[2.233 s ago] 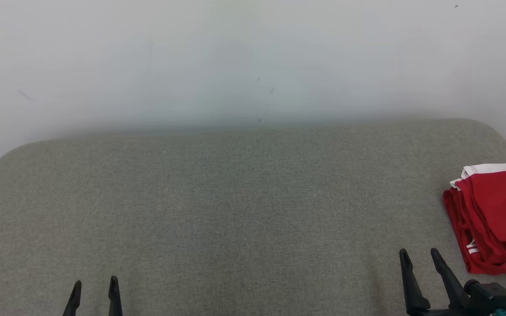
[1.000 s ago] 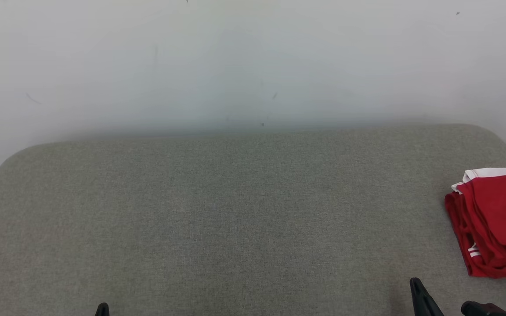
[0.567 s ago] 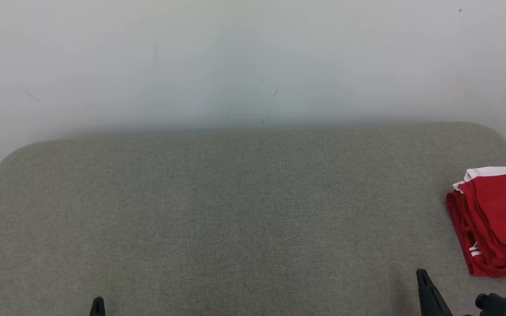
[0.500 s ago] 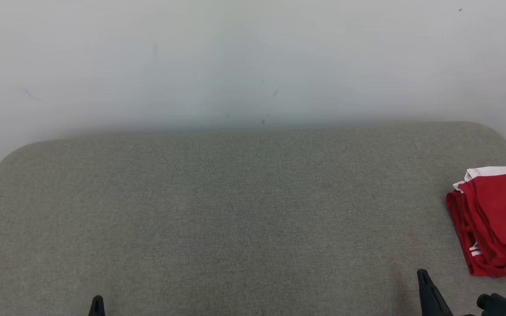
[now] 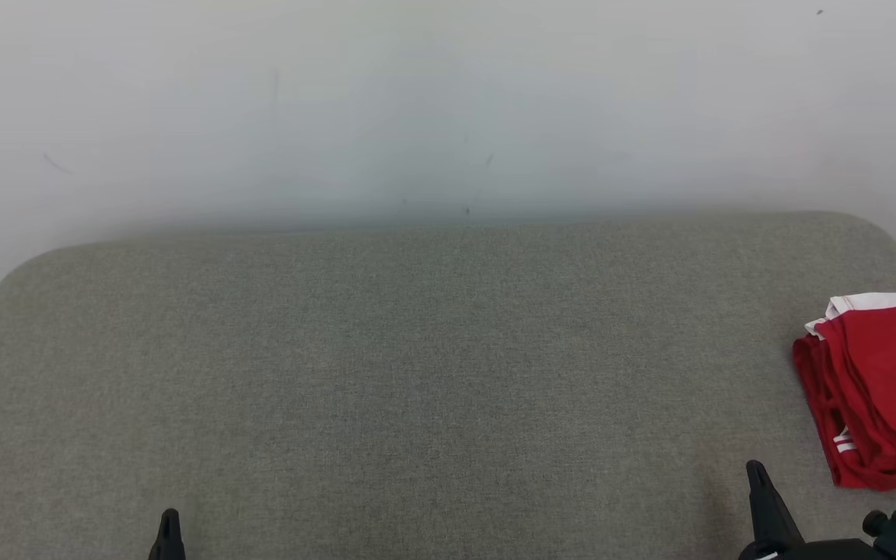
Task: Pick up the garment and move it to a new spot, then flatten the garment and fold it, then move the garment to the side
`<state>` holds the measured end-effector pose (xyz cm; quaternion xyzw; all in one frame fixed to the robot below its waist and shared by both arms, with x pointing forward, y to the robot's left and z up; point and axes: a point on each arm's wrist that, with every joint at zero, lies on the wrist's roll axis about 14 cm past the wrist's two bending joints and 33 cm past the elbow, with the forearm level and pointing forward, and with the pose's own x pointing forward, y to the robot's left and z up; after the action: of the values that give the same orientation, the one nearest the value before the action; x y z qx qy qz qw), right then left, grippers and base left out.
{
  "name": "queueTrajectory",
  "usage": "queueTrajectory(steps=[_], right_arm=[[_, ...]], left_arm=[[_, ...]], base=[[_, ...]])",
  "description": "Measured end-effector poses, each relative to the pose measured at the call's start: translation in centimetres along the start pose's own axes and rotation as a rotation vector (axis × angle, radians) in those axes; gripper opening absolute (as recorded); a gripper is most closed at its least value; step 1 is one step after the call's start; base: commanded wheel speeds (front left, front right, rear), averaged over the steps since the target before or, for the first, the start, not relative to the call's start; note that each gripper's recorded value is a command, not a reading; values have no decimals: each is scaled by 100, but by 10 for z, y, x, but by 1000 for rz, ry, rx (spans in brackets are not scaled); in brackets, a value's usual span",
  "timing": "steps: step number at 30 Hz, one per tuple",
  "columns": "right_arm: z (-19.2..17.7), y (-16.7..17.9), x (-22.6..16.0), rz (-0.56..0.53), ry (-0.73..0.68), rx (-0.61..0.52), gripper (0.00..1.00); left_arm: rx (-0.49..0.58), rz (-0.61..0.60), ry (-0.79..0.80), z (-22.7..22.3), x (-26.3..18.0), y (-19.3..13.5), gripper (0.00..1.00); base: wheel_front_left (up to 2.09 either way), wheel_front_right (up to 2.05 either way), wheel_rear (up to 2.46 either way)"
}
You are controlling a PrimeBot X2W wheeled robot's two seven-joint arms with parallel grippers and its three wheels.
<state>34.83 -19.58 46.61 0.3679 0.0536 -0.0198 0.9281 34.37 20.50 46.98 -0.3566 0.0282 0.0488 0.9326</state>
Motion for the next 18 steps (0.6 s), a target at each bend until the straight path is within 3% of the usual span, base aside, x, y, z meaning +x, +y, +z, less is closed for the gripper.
queueTrajectory(steps=[18], right_arm=[[10, 6, 10, 7, -17, 206, 0]], left_arm=[[-218, -5, 3, 5, 10, -6, 0]], base=[[0, 0, 0]])
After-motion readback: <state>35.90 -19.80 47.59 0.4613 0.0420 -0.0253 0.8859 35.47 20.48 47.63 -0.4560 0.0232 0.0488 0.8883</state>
